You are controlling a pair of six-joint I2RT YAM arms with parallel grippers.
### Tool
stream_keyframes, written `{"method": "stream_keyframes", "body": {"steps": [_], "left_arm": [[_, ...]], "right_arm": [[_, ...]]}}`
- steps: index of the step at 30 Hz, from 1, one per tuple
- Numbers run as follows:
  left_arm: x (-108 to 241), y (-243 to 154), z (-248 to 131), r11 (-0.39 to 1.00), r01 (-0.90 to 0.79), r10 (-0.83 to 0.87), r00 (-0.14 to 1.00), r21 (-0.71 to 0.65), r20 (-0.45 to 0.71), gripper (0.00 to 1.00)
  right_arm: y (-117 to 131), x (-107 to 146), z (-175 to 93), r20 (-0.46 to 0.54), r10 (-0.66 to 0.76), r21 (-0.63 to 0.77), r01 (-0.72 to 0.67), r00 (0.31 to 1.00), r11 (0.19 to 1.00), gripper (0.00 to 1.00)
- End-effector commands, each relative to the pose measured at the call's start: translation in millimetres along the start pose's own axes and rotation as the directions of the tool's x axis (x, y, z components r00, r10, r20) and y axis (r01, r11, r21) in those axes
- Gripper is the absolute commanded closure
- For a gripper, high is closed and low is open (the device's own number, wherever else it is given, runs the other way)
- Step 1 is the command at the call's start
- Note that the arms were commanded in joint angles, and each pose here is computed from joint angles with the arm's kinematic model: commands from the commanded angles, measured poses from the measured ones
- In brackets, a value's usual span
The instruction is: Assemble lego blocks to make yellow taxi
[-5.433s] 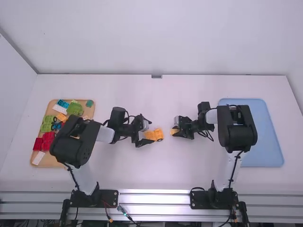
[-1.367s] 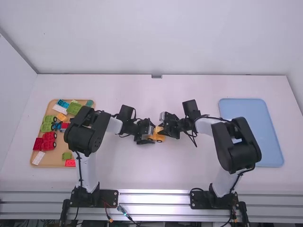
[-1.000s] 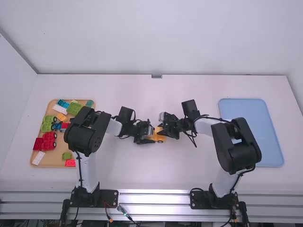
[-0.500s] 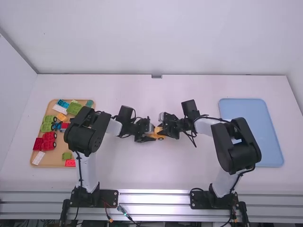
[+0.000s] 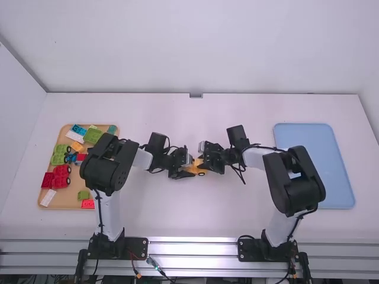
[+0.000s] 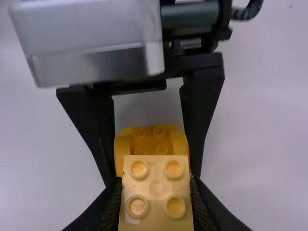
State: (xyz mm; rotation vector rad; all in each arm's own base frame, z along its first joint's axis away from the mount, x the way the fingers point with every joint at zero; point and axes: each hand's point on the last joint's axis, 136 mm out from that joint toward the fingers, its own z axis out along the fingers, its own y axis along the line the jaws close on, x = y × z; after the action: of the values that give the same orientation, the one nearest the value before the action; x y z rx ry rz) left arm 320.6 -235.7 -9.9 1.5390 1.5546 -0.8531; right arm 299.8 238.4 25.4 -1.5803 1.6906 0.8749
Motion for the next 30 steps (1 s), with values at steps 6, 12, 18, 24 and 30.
{"method": "stream_keyframes", "body": {"steps": [6, 12, 18, 24, 30], "left_arm": [[18, -12, 4, 1.0, 0.023, -0.021, 0.998, 0.021, -0.057, 0.47], [19, -10, 4, 1.0, 0.021, -0.02, 0.998, 0.014, -0.064, 0.47], [18, -10, 4, 1.0, 0.027, -0.026, 0.998, 0.013, -0.062, 0.47], [21, -14, 4, 0.999, 0.038, -0.036, 0.997, 0.026, -0.071, 0.48], [22, -16, 3, 0.998, 0.047, -0.045, 0.996, 0.031, -0.075, 0.48]], "right_arm": [[5, 12, 2, -0.034, -0.015, -0.014, 0.015, 0.999, 1.0, 0.92], [13, 16, 7, -0.021, -0.035, -0.015, 0.035, 0.999, 0.999, 0.93], [11, 23, 5, 0.0, -0.032, 0.025, 0.032, 0.999, 0.999, 0.92], [11, 24, 6, 0.003, -0.031, 0.033, 0.031, 1.0, 0.999, 0.92], [14, 25, 7, -0.001, -0.023, 0.025, 0.023, 1.0, 0.999, 0.92]]}}
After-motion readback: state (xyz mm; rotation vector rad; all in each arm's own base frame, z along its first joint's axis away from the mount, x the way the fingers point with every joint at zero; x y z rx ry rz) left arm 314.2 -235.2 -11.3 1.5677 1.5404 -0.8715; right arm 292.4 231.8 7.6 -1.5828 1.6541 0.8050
